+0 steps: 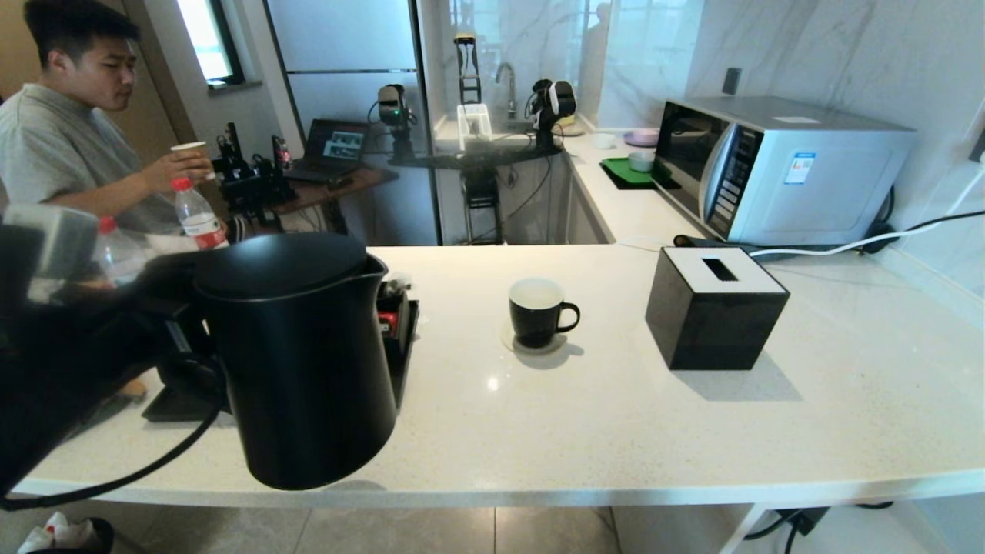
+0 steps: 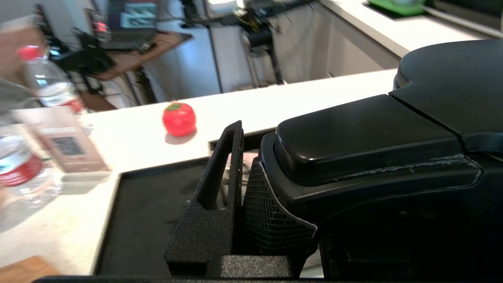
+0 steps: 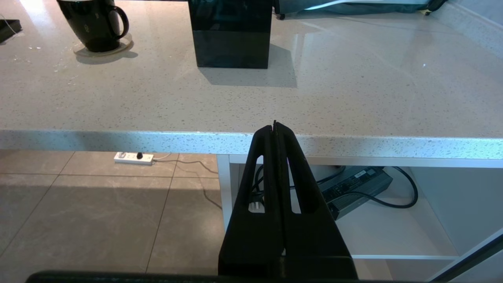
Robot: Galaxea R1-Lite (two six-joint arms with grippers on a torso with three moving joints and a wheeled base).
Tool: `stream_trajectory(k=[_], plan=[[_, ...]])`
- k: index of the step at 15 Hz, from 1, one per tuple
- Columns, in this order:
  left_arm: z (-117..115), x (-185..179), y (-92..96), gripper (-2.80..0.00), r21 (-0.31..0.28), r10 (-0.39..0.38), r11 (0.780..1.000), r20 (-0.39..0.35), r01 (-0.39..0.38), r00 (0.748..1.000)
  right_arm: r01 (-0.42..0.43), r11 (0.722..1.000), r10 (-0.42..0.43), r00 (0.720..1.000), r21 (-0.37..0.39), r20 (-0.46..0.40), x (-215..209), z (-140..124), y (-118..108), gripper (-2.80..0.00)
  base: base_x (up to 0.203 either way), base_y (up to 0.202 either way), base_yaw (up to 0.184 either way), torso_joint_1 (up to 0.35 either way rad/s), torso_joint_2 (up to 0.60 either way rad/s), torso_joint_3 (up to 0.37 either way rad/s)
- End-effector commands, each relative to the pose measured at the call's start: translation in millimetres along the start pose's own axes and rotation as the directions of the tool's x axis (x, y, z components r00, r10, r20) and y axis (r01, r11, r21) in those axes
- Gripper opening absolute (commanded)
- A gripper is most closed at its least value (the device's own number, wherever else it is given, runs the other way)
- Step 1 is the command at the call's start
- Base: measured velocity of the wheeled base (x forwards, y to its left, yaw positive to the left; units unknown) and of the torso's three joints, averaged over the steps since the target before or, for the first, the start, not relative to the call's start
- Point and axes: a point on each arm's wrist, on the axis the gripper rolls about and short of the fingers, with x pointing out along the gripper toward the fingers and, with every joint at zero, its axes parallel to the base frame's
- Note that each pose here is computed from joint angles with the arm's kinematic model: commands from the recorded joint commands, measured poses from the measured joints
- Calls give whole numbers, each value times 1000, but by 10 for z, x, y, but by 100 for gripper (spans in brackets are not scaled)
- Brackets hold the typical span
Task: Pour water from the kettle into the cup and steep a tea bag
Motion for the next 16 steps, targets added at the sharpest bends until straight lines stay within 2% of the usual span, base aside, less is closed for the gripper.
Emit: stream_trajectory(k=[1,6,10,13,16], plan=[[67,37,-107,-280,6,-26,1000,10,26,1000,-1,1000,1,1000,0,-1,1,0,0,-280,0,0,0,0,0,0],[119,324,-224,-280,41,6,999,6,-6,1000,0,1000,0,1000,-1,-1,1,0,0,-280,0,0,0,0,0,0],[152,706,-317,-280,51,90,995,8,-91,996,0,1000,0,1000,-2,-1,1,0,0,-280,0,0,0,0,0,0],[126,929,-406,-280,52,104,993,1,-104,995,-1,1000,1,1000,0,-1,1,0,0,-280,0,0,0,0,0,0],[99,1160,-491,-280,82,128,988,2,-128,992,-1,1000,1,1000,-2,-1,1,0,0,-280,0,0,0,0,0,0]])
